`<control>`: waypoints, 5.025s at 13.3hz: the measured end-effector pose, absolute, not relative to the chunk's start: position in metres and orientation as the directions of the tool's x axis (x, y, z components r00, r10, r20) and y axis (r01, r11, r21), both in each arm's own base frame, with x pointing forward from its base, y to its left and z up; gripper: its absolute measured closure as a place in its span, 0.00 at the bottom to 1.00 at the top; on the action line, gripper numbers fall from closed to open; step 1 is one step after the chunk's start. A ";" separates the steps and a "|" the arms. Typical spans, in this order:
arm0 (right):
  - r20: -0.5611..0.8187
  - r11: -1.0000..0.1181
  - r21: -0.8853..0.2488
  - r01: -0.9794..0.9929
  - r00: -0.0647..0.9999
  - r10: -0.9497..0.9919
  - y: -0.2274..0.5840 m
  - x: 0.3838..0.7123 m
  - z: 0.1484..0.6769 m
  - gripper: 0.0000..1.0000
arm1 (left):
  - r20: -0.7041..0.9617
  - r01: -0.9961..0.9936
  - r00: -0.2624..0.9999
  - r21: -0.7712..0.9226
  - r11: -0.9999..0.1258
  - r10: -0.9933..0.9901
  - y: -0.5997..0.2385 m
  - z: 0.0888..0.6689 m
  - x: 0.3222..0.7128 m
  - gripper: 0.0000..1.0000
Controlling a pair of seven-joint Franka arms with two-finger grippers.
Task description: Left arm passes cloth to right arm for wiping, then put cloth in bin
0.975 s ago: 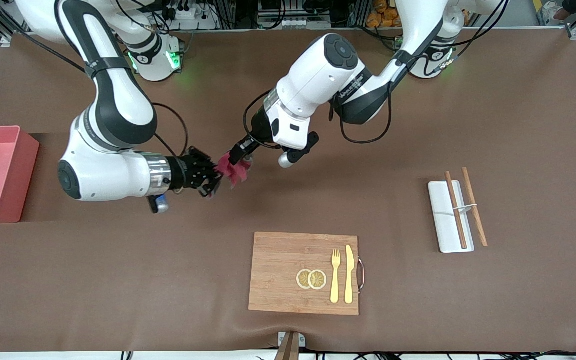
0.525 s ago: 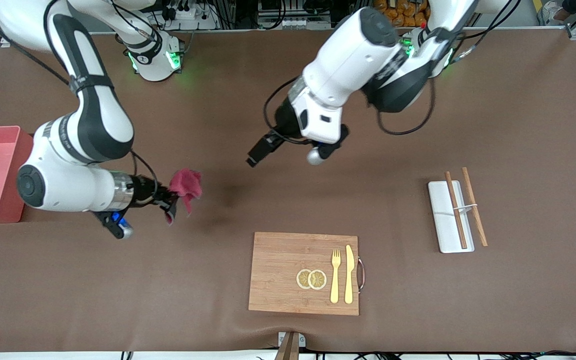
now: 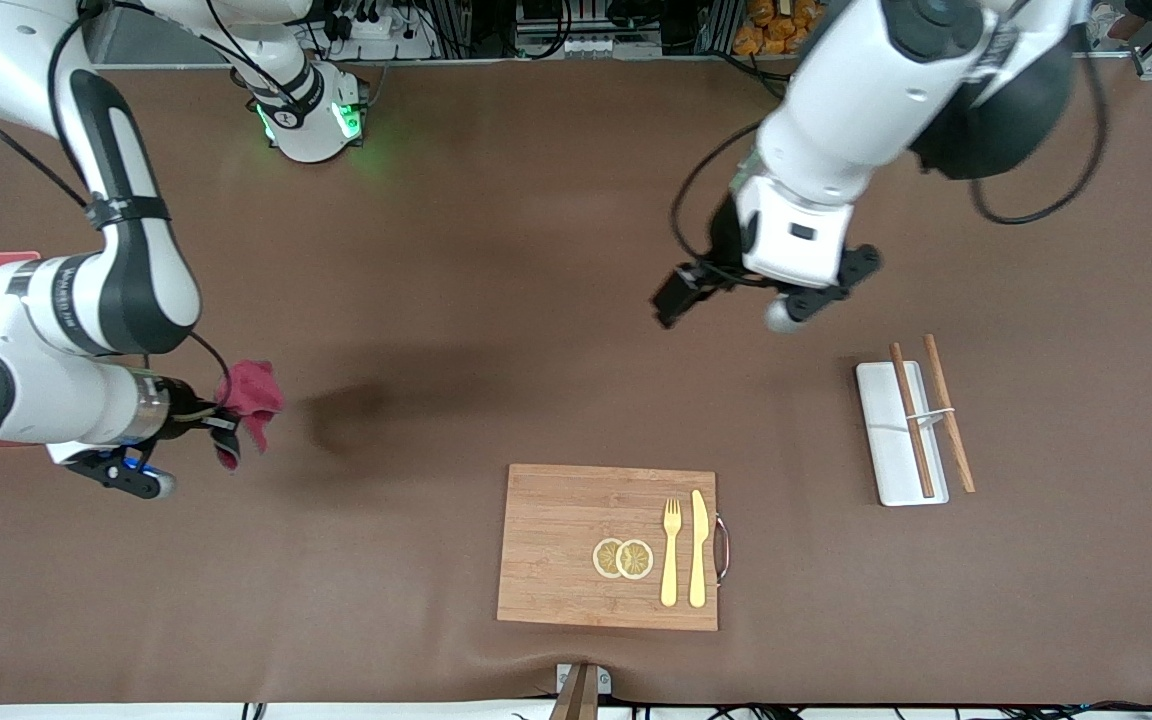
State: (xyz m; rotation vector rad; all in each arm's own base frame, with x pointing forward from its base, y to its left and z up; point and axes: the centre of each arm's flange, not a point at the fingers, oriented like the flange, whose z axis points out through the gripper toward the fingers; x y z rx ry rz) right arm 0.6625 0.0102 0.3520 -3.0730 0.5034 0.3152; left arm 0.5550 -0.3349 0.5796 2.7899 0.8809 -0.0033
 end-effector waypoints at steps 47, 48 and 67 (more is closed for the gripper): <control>-0.112 -0.960 0.045 -0.275 0.954 -0.279 0.070 0.642 0.360 0.95 | 0.012 0.049 0.999 -0.049 -0.998 0.048 -0.052 0.638 0.538 0.00; -0.111 -0.975 0.040 -0.220 0.968 -0.223 0.036 0.642 0.371 0.95 | 0.012 0.052 0.999 -0.048 -0.997 0.052 -0.050 0.638 0.538 0.00; -0.033 -0.949 0.030 0.313 0.950 0.312 -0.448 0.557 0.280 0.59 | 0.006 0.065 0.998 -0.003 -0.998 0.065 -0.045 0.639 0.536 0.00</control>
